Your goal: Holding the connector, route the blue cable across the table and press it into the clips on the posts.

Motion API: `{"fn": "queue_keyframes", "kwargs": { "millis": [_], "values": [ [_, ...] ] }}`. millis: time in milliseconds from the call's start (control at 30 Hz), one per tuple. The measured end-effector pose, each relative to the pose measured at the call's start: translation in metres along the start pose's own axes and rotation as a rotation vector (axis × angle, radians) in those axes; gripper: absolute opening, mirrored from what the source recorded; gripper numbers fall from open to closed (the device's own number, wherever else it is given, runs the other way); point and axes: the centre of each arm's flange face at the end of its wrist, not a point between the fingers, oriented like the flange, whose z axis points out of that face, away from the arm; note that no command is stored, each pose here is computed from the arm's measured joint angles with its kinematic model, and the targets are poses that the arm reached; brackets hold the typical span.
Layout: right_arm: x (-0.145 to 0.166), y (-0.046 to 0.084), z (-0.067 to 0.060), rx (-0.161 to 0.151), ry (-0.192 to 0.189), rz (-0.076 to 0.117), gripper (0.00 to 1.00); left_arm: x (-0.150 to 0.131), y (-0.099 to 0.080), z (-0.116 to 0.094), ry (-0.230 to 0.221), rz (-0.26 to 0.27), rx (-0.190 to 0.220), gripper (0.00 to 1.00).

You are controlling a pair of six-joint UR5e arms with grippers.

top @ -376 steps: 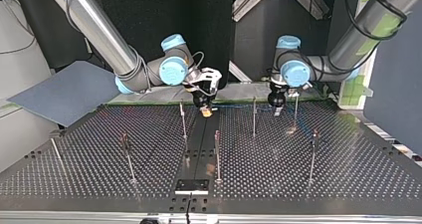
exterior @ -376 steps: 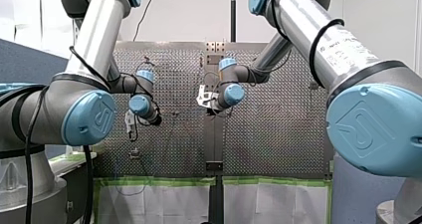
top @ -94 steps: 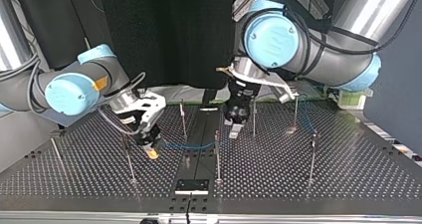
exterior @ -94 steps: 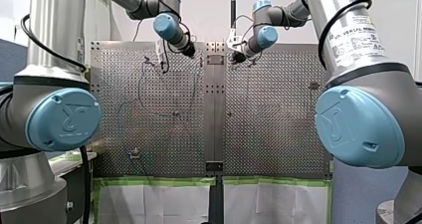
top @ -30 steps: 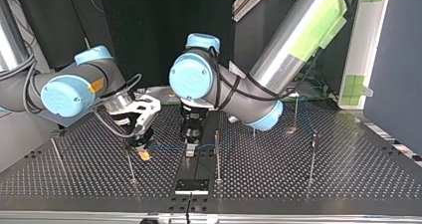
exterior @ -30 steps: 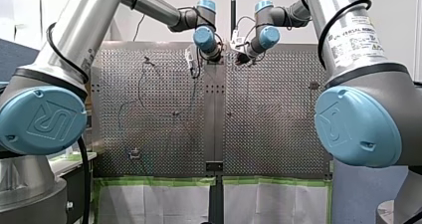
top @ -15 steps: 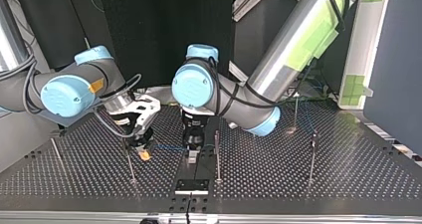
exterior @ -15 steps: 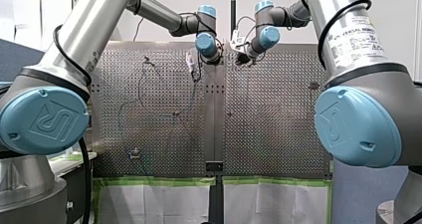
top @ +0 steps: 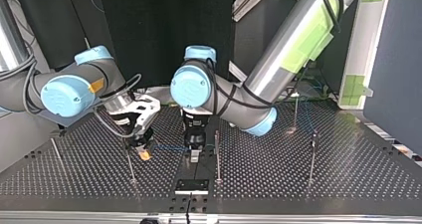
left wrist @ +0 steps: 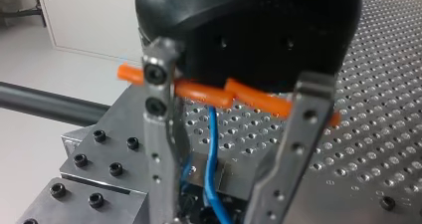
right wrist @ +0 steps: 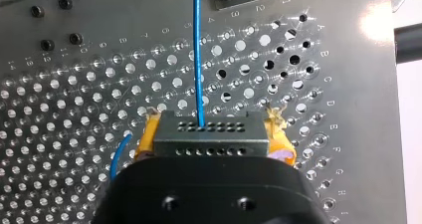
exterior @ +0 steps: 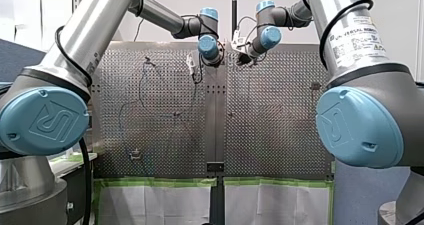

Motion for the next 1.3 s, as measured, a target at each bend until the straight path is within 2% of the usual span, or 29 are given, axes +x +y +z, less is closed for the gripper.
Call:
{"fn": "queue_keyframes", "kwargs": {
  "millis": [67,100,133,167,200,267,300,333,500,567,800,1000,1133,1300],
  "values": [
    [0.0,0.0,0.0,0.0,0.0,0.001,0.0,0.0,-0.001,-0.001,0.002,0.0,0.0,0.59],
    [0.0,0.0,0.0,0.0,0.0,0.001,0.0,0.001,-0.001,-0.001,0.004,0.001,0.0,0.59],
    [0.0,0.0,0.0,0.001,0.0,0.001,0.0,0.001,-0.001,-0.001,0.006,0.003,-0.001,0.56],
    [0.0,-0.001,0.0,0.001,0.0,0.002,0.0,0.002,-0.001,-0.002,0.008,0.005,-0.003,0.49],
    [0.0,-0.001,0.0,0.002,0.0,0.002,0.0,0.002,-0.001,-0.003,0.01,0.007,-0.006,0.49],
    [0.0,-0.002,0.0,0.004,-0.001,0.002,0.0,0.002,-0.001,-0.004,0.012,0.011,-0.016,0.29],
    [0.0,-0.003,0.0,0.004,-0.001,0.002,0.0,0.002,-0.001,-0.005,0.012,0.013,-0.02,0.29],
    [0.0,-0.003,0.0,0.004,0.0,0.002,0.0,0.002,-0.002,-0.005,0.011,0.015,-0.023,0.14],
    [0.0,-0.002,0.0,0.003,0.0,0.002,0.0,0.002,-0.003,-0.006,0.01,0.019,-0.029,0.14],
    [0.0,-0.001,0.0,0.005,-0.001,0.002,0.0,0.002,-0.003,-0.007,0.009,0.019,-0.03,0.0],
    [0.0,-0.001,0.0,0.009,-0.002,0.004,0.0,0.003,-0.006,-0.009,0.012,0.018,-0.026,0.0],
    [-0.002,-0.002,0.0,0.01,-0.006,0.005,0.0,0.008,-0.009,-0.017,0.024,0.023,-0.052,0.0],
    [-0.009,-0.001,-0.001,0.007,-0.019,0.006,0.0,0.016,-0.01,-0.022,0.031,0.023,-0.068,0.0],
    [-0.025,0.003,-0.003,-0.001,-0.049,0.009,0.0,0.032,-0.01,-0.027,0.034,0.016,-0.065,0.0]
  ]
}}
